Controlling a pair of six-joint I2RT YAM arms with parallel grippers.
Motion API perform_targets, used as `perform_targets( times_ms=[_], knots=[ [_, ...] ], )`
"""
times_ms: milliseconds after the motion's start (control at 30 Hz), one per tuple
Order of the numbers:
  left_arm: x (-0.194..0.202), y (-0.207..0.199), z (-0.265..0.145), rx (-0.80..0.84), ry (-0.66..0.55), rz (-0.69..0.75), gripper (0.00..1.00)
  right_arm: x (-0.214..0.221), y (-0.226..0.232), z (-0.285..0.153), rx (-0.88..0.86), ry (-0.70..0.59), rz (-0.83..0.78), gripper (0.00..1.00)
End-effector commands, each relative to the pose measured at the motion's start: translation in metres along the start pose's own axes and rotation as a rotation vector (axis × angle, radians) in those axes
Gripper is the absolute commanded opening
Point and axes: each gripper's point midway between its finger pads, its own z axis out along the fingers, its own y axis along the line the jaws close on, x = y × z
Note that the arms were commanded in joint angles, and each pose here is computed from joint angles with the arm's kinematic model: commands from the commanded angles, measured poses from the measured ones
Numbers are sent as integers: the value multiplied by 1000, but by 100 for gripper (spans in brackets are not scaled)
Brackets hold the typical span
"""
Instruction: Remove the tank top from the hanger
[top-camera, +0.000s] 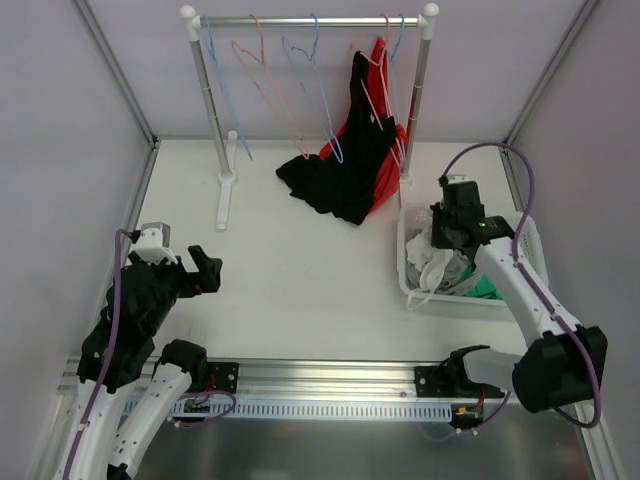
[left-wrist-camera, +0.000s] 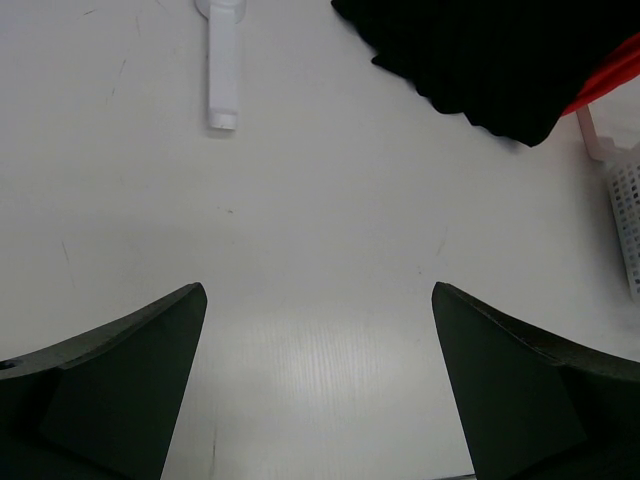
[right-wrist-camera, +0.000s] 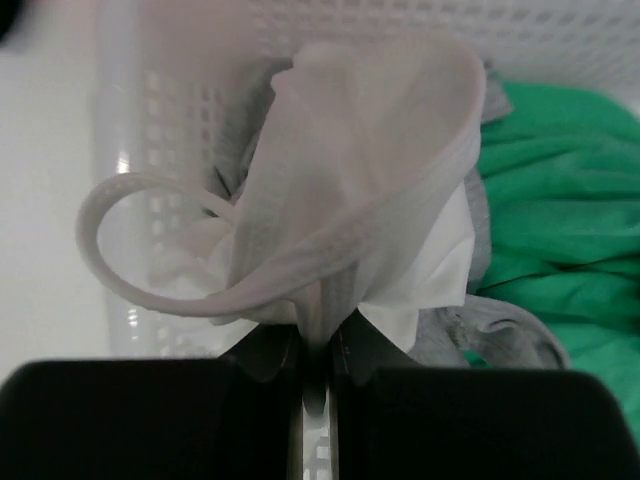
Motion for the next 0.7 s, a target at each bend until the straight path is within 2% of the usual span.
perform_targets(
  times_ms=[0, 133, 267, 433, 667],
  knots=[
    [-6, -5, 2, 25, -32, -9, 99, 21, -3, 32, 14, 45, 92, 0],
    [-6, -6, 4, 27, -26, -8, 99, 39, -9, 47, 30, 88, 139, 0],
    [-5, -7, 4, 30, -21, -6, 99, 34, -11, 46, 7, 67, 168, 0],
    [-5, -6, 4, 27, -23, -6, 99, -18, -18, 8, -12, -92, 204, 0],
    [-5, -5, 4, 24, -27, -7, 99, -65, -39, -34, 9, -195, 222, 0]
  ],
)
